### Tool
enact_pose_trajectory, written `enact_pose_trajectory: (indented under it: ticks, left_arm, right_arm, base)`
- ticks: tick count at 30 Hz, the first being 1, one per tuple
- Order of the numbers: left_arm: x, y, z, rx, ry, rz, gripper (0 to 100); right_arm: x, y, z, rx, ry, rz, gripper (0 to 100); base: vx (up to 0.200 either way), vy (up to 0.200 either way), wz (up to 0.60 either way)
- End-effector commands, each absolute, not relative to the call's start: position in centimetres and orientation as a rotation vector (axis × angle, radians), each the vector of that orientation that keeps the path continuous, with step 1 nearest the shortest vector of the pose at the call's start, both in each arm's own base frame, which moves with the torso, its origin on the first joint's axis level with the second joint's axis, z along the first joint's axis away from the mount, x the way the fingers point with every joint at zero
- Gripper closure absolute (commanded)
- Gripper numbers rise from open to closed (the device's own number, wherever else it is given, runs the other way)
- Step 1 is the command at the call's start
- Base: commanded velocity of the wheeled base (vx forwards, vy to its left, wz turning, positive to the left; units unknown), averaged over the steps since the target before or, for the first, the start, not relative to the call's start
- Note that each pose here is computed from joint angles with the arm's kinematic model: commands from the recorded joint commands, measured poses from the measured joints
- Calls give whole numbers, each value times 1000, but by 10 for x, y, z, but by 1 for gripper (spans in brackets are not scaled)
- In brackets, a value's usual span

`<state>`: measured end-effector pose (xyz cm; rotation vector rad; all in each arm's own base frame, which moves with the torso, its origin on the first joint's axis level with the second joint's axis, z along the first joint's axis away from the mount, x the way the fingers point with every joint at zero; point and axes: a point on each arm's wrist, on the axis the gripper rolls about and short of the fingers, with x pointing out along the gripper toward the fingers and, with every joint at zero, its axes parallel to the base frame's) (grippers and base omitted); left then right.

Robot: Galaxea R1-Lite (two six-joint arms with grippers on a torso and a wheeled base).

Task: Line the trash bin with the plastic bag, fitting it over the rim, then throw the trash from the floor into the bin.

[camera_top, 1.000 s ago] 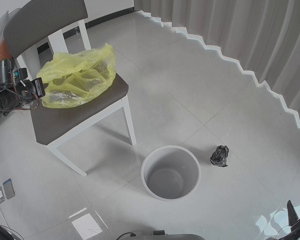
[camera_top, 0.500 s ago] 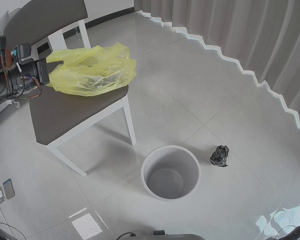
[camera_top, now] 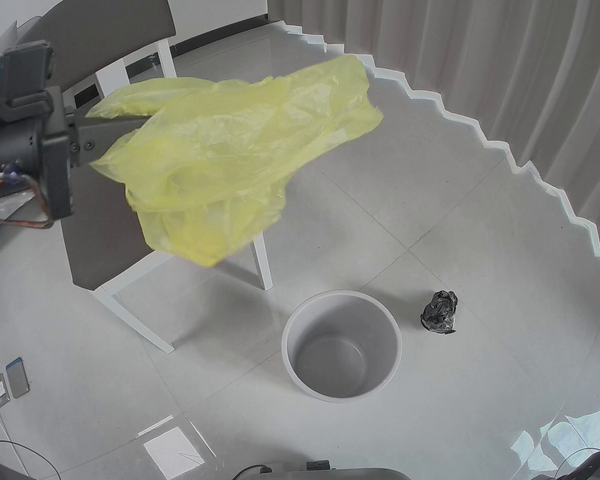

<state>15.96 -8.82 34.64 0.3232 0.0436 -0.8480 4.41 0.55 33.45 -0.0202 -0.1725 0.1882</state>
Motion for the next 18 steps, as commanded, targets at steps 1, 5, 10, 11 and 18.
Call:
enact_pose_trajectory:
  ticks: [1, 5, 10, 11, 18]
  left_arm:
    - [104, -79, 367, 398, -85, -962, 100]
    - [99, -81, 363, 412, -84, -995, 100]
    - [99, -86, 363, 461, -112, -1027, 100]
    - [100, -87, 362, 466, -114, -1032, 100]
    - [103, -92, 359, 478, -103, -1050, 100]
  right_arm:
    - [111, 10, 347, -85, -29, 212, 0]
    - [129, 12, 347, -92, 16, 225, 0]
    - [147, 14, 345, -119, 112, 251, 0]
    - [149, 14, 346, -116, 117, 271, 0]
    - [153, 18, 341, -95, 149, 372, 0]
  base:
    - [0, 0, 0]
    - [0, 0, 0]
    - [0, 0, 0]
    - [0, 0, 0]
    - [0, 0, 0]
